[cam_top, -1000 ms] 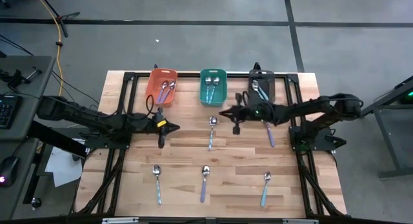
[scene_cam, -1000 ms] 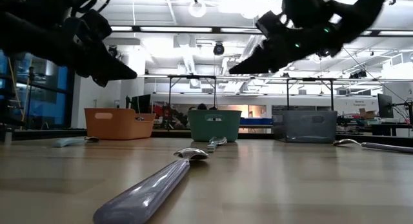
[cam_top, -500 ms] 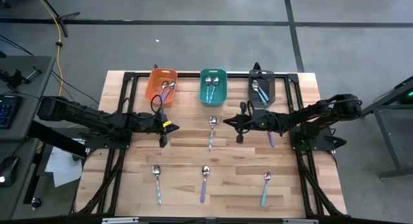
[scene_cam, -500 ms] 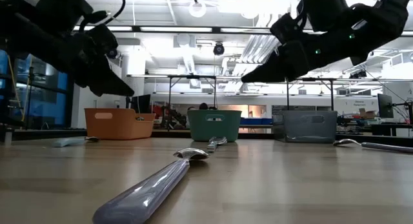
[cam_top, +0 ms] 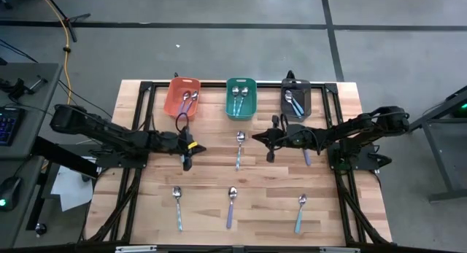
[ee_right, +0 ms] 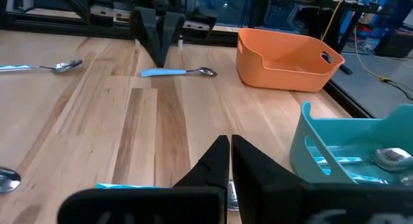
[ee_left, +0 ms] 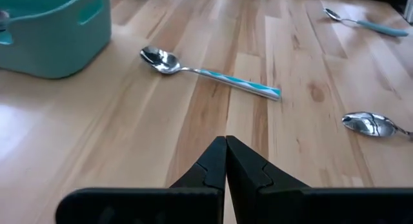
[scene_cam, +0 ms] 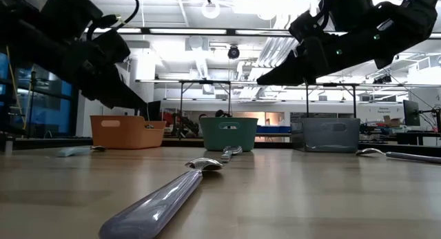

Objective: Sort silverware by color (type)
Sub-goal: Put the blue spoon into the black bin

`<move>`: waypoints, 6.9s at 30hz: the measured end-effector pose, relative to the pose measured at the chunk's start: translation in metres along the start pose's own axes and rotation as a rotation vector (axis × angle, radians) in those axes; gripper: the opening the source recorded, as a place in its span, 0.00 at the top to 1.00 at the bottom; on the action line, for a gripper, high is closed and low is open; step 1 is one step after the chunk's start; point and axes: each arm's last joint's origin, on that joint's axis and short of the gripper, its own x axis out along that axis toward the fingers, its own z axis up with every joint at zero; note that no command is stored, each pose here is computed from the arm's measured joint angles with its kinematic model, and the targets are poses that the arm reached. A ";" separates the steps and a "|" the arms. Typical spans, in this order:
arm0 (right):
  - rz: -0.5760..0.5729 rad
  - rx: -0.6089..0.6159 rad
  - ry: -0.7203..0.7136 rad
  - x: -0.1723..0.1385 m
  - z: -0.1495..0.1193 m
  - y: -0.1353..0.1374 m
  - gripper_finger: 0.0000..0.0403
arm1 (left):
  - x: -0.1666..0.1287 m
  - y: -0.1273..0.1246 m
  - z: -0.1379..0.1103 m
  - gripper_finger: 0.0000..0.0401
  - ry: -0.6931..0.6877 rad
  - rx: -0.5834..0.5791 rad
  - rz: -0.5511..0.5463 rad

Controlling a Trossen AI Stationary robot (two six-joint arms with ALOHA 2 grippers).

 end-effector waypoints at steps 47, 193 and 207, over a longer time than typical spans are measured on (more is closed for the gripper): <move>0.049 0.016 -0.067 0.028 -0.031 0.019 1.00 | 0.010 -0.012 -0.004 1.00 -0.050 0.017 -0.013; 0.114 0.612 0.983 -0.136 -0.057 0.149 0.81 | 0.076 -0.103 -0.020 0.91 0.130 0.156 -0.050; 0.167 0.546 0.976 -0.134 -0.056 0.150 0.99 | 0.076 -0.103 -0.019 0.91 0.121 0.143 -0.053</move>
